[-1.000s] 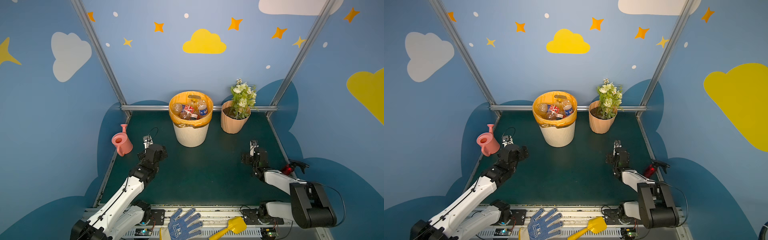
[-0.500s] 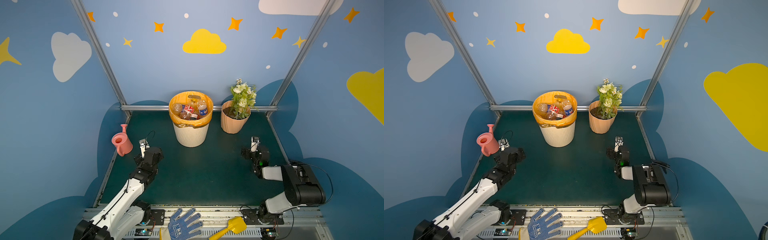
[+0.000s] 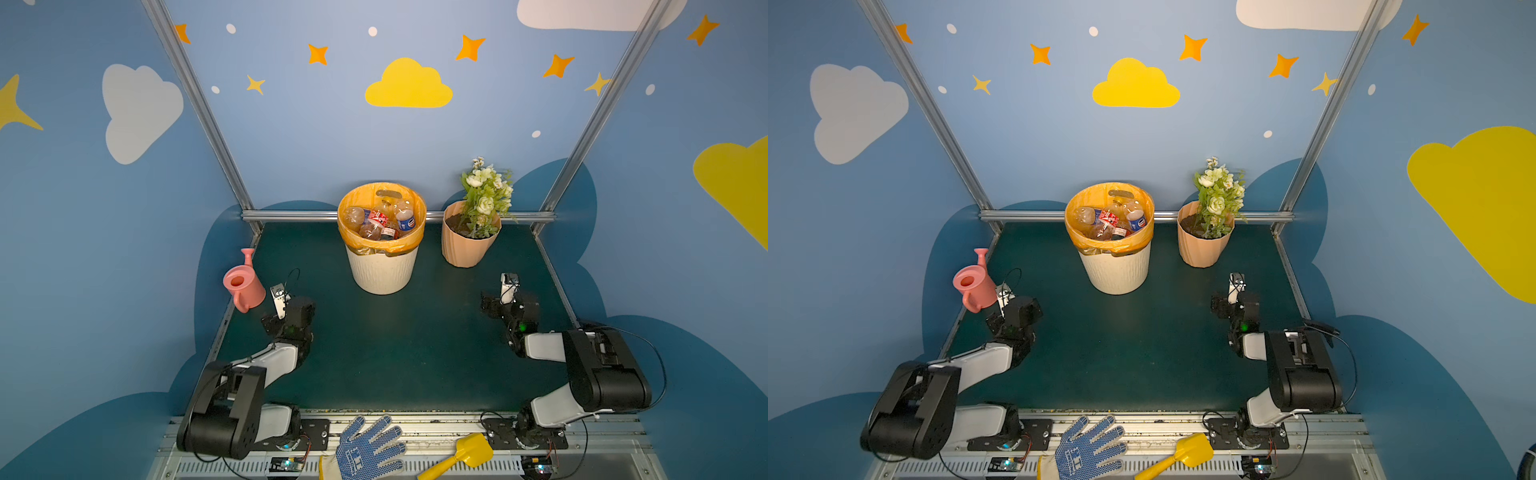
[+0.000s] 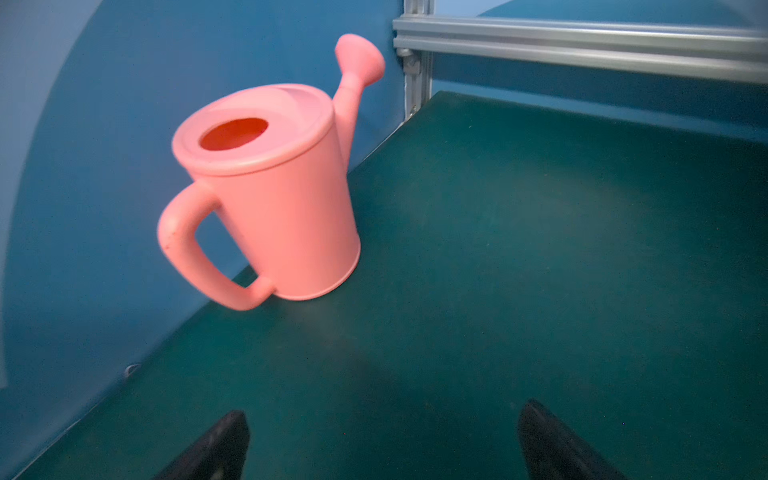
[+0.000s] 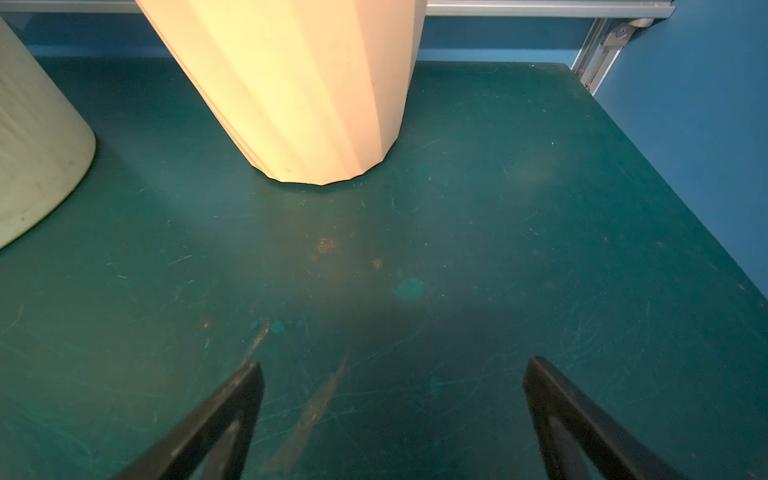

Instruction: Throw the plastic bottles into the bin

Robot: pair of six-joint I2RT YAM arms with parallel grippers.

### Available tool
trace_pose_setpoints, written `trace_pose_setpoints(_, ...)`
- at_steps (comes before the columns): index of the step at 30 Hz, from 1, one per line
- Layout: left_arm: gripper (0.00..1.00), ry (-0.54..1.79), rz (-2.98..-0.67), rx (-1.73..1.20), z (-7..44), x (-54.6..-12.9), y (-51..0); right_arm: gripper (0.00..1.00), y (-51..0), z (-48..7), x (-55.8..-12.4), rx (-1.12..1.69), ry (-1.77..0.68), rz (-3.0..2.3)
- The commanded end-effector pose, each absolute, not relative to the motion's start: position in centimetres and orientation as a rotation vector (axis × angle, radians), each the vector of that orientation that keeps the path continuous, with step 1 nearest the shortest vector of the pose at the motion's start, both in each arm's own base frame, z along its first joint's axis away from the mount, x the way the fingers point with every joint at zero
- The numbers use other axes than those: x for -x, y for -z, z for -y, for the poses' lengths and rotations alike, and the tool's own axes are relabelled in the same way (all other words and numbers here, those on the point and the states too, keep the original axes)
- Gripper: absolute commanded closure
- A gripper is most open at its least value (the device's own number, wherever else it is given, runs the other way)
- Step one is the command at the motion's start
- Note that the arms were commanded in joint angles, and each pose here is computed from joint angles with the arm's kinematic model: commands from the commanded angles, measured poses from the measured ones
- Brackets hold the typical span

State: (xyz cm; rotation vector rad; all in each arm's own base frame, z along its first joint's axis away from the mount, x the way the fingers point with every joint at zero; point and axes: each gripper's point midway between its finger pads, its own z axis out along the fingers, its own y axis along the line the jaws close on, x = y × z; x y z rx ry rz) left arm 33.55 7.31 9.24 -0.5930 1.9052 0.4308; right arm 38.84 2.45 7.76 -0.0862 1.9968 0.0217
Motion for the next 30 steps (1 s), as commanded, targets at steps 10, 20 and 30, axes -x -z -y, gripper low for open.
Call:
trace_pose_setpoints(10,0.00,-0.185,-1.959,0.375,-4.2,-38.3,-8.3,0.03,-8.9,-2.5,-39.4,0.080,-0.035,-1.963)
trace_pose_setpoints(20,0.00,-0.181,-1.955,0.372,-4.3,-38.5,-8.5,0.03,-8.9,-2.5,-39.4,0.081,-0.036,-1.965)
trace_pose_setpoints(30,0.00,-0.181,-1.952,0.373,-4.3,-38.5,-8.5,0.03,-8.9,-2.5,-39.4,0.080,-0.036,-1.965)
